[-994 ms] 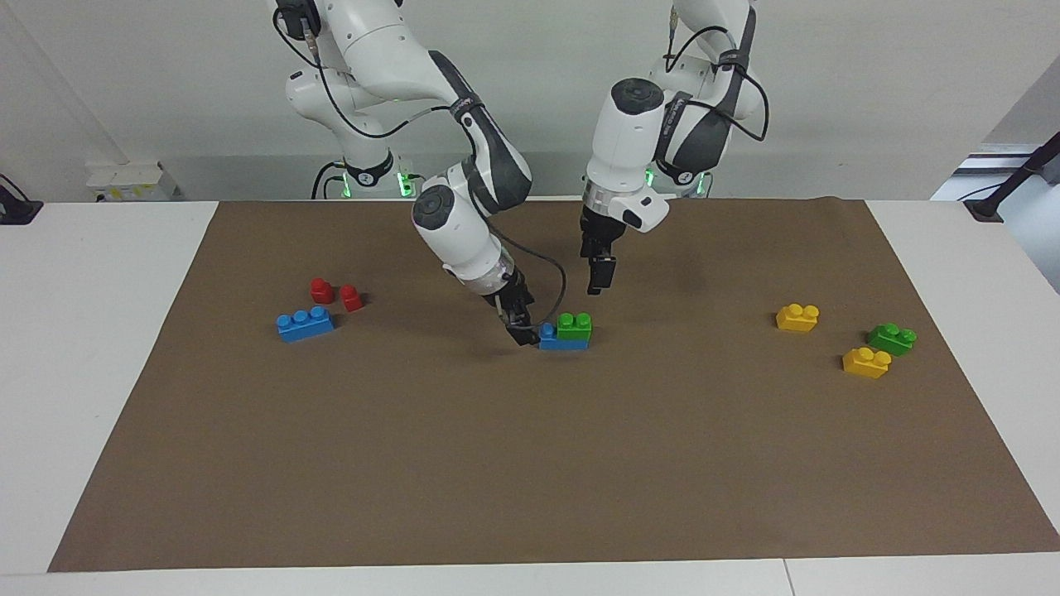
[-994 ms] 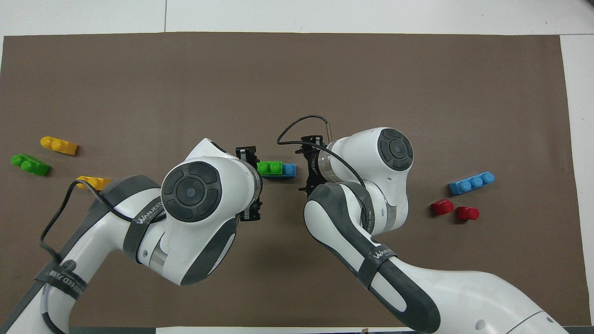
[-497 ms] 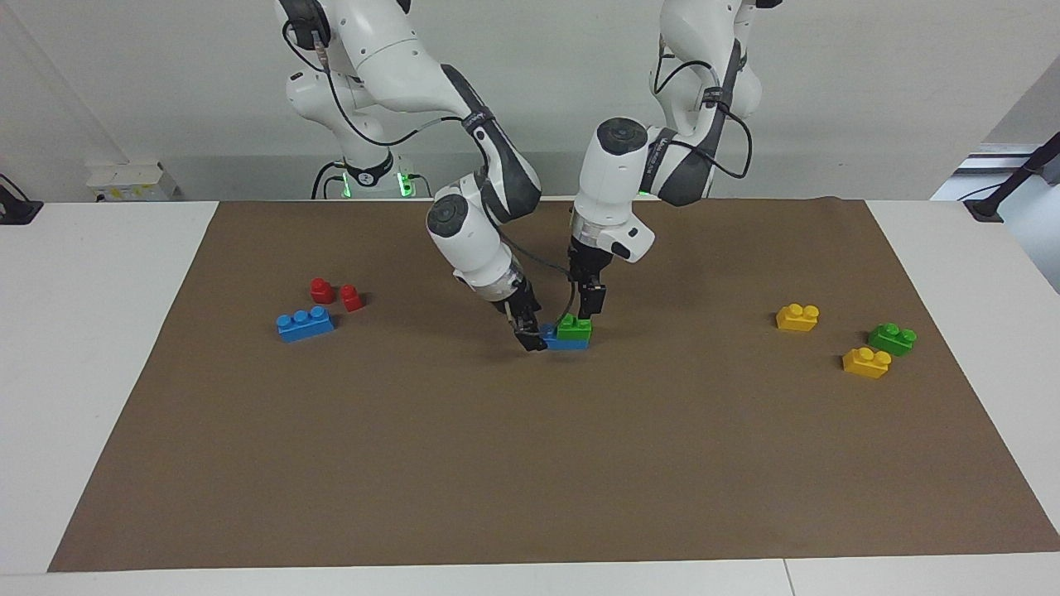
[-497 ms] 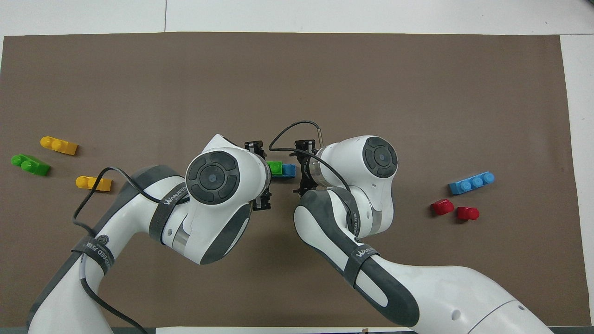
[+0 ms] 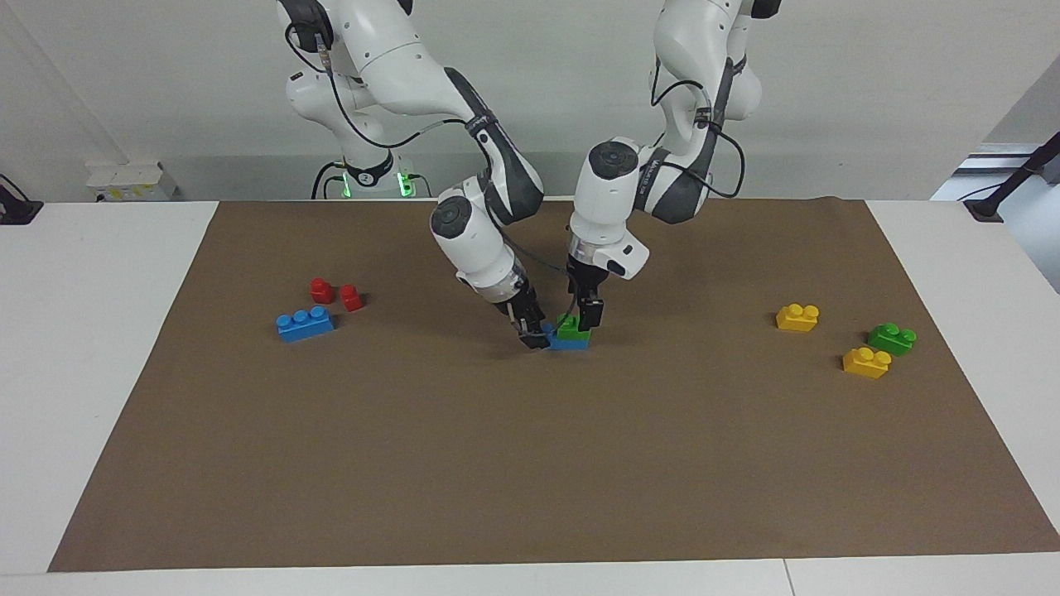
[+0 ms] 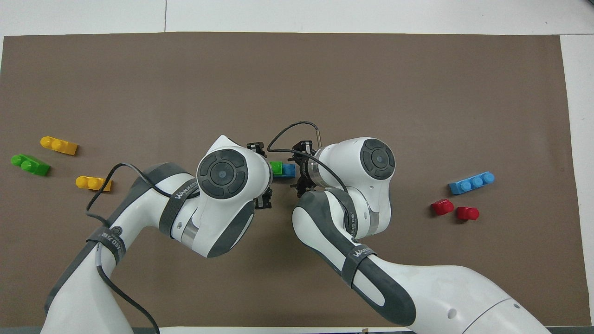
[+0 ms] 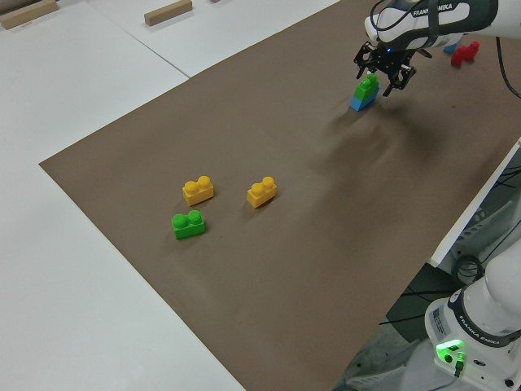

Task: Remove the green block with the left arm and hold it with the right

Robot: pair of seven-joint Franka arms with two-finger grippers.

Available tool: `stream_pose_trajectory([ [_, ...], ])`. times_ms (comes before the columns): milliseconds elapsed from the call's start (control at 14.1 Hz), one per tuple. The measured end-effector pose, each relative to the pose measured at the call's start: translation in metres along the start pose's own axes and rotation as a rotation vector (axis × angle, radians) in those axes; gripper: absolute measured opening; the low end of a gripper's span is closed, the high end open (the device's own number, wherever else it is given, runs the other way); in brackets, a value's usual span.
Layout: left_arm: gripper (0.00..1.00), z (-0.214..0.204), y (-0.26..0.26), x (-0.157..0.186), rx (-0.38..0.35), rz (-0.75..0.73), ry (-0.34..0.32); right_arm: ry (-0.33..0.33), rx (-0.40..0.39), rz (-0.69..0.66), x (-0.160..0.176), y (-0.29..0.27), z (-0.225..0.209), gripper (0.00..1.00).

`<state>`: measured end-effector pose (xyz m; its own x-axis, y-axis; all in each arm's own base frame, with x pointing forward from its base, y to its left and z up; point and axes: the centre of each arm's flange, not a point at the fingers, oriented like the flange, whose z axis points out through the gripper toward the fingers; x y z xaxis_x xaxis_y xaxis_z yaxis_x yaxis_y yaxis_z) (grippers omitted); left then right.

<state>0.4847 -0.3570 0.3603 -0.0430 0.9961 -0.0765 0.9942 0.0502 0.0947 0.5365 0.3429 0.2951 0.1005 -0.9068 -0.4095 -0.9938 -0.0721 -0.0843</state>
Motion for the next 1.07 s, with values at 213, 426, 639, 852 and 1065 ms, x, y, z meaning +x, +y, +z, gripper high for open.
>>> stream_pose_trajectory([
  [213,1.0,0.004,0.004,-0.003,-0.008,-0.003,0.0,0.002,0.006,0.008,0.005,-0.003,-0.002,0.34],
  [426,1.0,0.01,0.006,-0.003,-0.009,0.001,0.008,0.003,0.008,0.011,0.006,-0.004,-0.003,0.34],
  [639,0.93,0.012,0.006,-0.003,-0.018,0.015,0.021,0.003,0.008,0.011,0.006,-0.004,-0.003,0.34],
  [852,0.55,0.012,0.005,-0.004,-0.03,0.037,0.034,0.003,0.008,0.011,0.007,-0.004,-0.003,0.34],
  [1065,0.34,0.012,0.004,-0.006,-0.035,0.045,0.034,0.004,0.015,0.012,0.008,-0.005,-0.003,0.34],
])
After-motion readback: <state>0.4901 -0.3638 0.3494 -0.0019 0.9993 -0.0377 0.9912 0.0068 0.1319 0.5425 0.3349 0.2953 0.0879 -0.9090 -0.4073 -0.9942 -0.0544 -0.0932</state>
